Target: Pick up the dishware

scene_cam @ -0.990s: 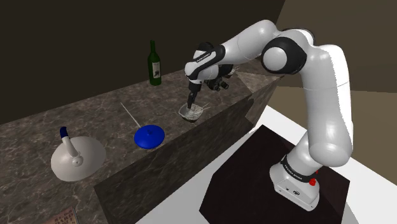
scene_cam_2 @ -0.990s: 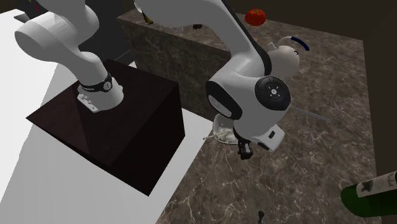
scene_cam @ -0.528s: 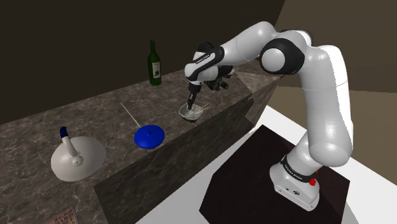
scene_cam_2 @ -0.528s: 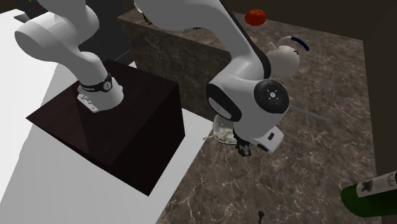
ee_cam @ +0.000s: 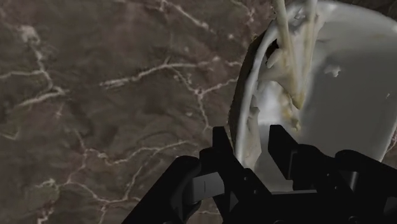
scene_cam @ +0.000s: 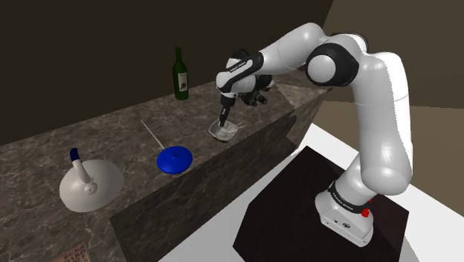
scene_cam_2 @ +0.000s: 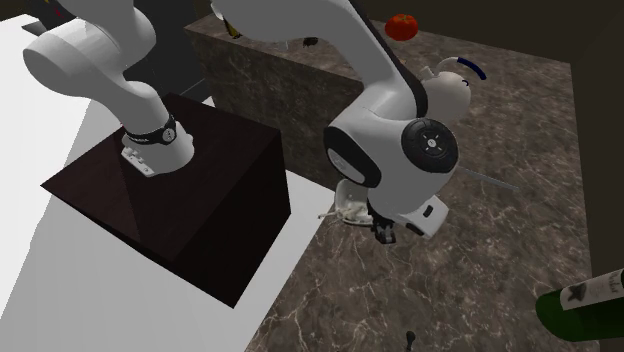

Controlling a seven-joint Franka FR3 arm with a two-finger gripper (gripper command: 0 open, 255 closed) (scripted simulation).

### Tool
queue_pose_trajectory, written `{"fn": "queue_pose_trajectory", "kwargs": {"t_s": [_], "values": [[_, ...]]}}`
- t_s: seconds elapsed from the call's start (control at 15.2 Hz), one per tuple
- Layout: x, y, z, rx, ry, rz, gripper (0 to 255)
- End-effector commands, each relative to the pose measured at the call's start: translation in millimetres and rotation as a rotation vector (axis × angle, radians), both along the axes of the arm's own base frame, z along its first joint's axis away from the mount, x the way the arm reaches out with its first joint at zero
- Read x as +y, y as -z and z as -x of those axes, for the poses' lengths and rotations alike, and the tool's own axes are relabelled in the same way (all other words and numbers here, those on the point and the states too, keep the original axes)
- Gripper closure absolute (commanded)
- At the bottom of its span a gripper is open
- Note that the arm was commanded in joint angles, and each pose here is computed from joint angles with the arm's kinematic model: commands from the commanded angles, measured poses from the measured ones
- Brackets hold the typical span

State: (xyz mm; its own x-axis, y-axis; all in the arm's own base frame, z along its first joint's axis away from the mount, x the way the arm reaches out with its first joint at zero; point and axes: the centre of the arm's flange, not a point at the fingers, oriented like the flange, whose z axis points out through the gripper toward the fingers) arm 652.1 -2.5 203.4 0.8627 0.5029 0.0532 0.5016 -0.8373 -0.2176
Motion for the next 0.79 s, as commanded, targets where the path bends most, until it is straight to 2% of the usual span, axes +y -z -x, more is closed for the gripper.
{"fn": "queue_pose_trajectory", "kwargs": {"t_s": [0.0, 0.73], "values": [[0.1, -10.2, -0.6, 0.0, 0.0, 0.0, 255], [0.1, -68.3, -0.6, 0.0, 0.0, 0.0, 255]]}}
